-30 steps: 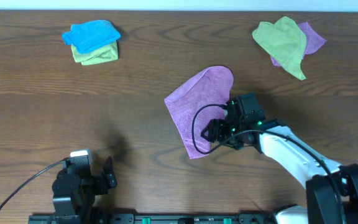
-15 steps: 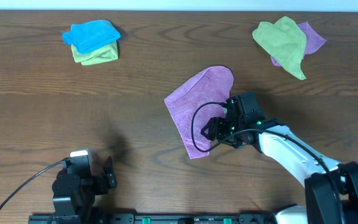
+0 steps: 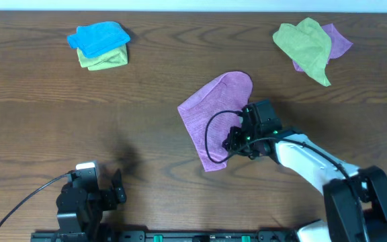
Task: Fold the cloth
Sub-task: 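Lay the purple cloth flat and release with the right gripper, then move both grippers to the near corners of the purple cloth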
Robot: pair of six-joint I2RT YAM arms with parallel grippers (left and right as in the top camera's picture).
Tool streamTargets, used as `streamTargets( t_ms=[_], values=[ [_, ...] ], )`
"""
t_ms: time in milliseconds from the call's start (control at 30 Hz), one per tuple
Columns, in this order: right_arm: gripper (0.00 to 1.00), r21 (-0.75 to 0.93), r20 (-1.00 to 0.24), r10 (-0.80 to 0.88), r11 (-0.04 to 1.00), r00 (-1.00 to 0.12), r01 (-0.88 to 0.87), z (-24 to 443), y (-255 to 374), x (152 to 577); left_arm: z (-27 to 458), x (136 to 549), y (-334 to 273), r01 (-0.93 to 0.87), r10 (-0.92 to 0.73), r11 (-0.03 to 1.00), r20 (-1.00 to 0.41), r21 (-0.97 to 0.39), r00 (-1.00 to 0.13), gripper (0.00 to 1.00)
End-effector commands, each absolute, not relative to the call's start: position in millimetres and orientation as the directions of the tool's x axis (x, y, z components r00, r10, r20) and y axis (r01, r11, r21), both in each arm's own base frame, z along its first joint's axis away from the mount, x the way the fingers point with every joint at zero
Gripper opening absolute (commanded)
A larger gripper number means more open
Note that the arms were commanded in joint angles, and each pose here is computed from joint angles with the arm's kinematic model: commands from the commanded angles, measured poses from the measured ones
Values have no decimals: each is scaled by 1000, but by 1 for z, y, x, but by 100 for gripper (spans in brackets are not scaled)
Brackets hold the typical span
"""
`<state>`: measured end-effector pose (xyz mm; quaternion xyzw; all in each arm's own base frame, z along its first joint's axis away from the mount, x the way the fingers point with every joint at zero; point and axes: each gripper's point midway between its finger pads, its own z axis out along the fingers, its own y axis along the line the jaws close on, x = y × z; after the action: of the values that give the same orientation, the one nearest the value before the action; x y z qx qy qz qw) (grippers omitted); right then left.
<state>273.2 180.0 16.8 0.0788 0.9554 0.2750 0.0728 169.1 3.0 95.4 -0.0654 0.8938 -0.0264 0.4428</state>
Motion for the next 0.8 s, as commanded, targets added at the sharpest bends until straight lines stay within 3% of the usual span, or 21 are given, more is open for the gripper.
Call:
streamTargets(
  t_ms=[0,300,567,633,700,733,767],
  values=[
    [1,509,-166,187,857,-968,78,31,172,276,96,169,1,-88,-146,989,-789,-116,-596,96],
    [1,316,-292,156,947,-943,59,60,126,261,96,169,-8,-46,-146,988,-785,-148,-602,95],
    [2,-40,-311,138,987,-940,158,55,57,239,99,166,-36,84,-143,966,-773,-246,-618,96],
    [12,-142,-340,158,966,-927,216,58,35,238,100,165,-43,117,-142,956,-769,-271,-623,95],
    [66,-206,-361,167,945,-918,252,61,19,238,101,164,-49,141,-141,947,-768,-289,-625,95],
    [74,-219,-364,171,940,-916,262,62,14,238,102,164,-51,150,-140,944,-768,-295,-626,95],
    [74,-226,-365,177,936,-914,271,63,11,238,103,163,-52,157,-140,941,-768,-300,-625,95]
  ],
)
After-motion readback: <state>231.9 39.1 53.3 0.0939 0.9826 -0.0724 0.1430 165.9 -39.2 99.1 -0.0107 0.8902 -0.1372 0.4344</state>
